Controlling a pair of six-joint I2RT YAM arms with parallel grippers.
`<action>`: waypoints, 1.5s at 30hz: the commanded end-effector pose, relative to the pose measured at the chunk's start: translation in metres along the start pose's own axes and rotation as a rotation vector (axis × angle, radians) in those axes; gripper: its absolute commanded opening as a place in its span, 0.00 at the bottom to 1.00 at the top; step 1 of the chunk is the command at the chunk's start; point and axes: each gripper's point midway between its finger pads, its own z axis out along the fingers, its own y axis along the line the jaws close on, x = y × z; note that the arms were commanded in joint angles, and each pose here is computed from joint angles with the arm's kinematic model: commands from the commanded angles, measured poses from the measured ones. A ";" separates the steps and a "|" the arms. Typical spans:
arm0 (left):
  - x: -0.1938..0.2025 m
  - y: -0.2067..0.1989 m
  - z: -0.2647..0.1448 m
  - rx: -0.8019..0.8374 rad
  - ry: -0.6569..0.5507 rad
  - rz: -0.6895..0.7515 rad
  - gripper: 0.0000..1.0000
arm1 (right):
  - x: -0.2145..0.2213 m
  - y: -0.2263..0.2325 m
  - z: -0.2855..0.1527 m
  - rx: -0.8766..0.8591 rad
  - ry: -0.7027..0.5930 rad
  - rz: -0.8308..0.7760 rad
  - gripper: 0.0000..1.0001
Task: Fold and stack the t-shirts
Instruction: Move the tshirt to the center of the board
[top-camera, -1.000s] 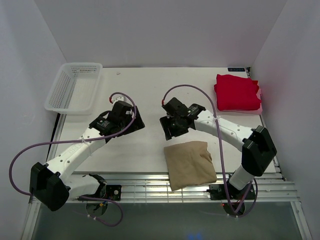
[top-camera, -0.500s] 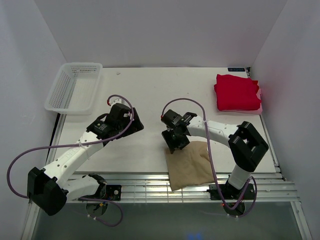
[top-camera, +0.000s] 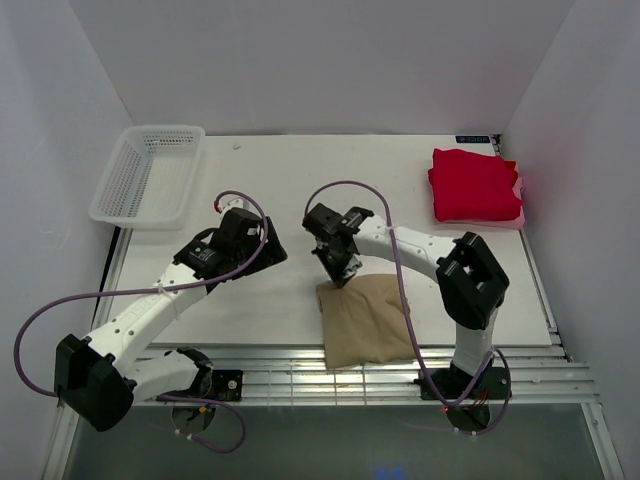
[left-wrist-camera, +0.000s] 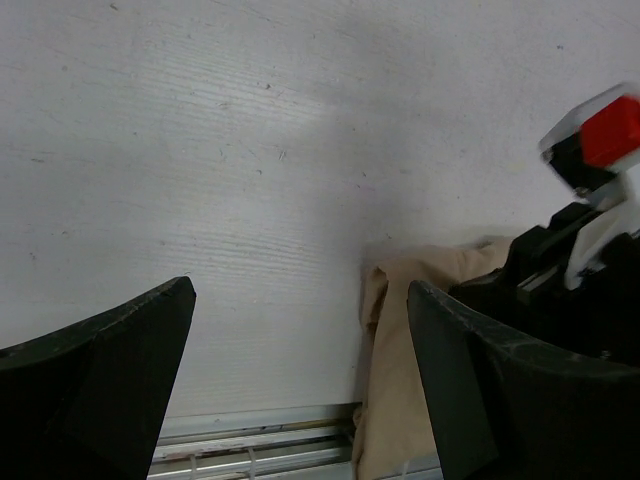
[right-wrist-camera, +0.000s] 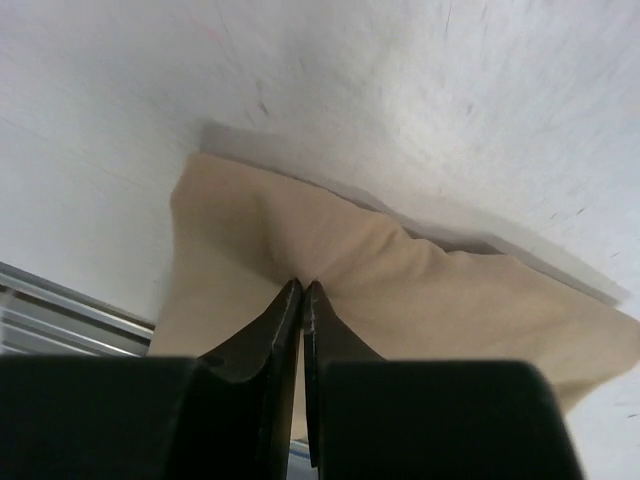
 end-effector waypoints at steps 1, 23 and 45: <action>-0.002 0.004 -0.004 -0.002 -0.019 -0.010 0.98 | -0.085 0.007 -0.062 0.052 -0.232 -0.043 0.08; -0.005 0.008 -0.009 0.005 -0.060 -0.033 0.98 | 0.095 -0.061 -0.013 0.233 0.074 0.072 0.39; -0.004 -0.113 0.084 0.270 0.087 0.067 0.80 | -0.022 -0.063 -0.030 0.341 -0.166 0.141 0.52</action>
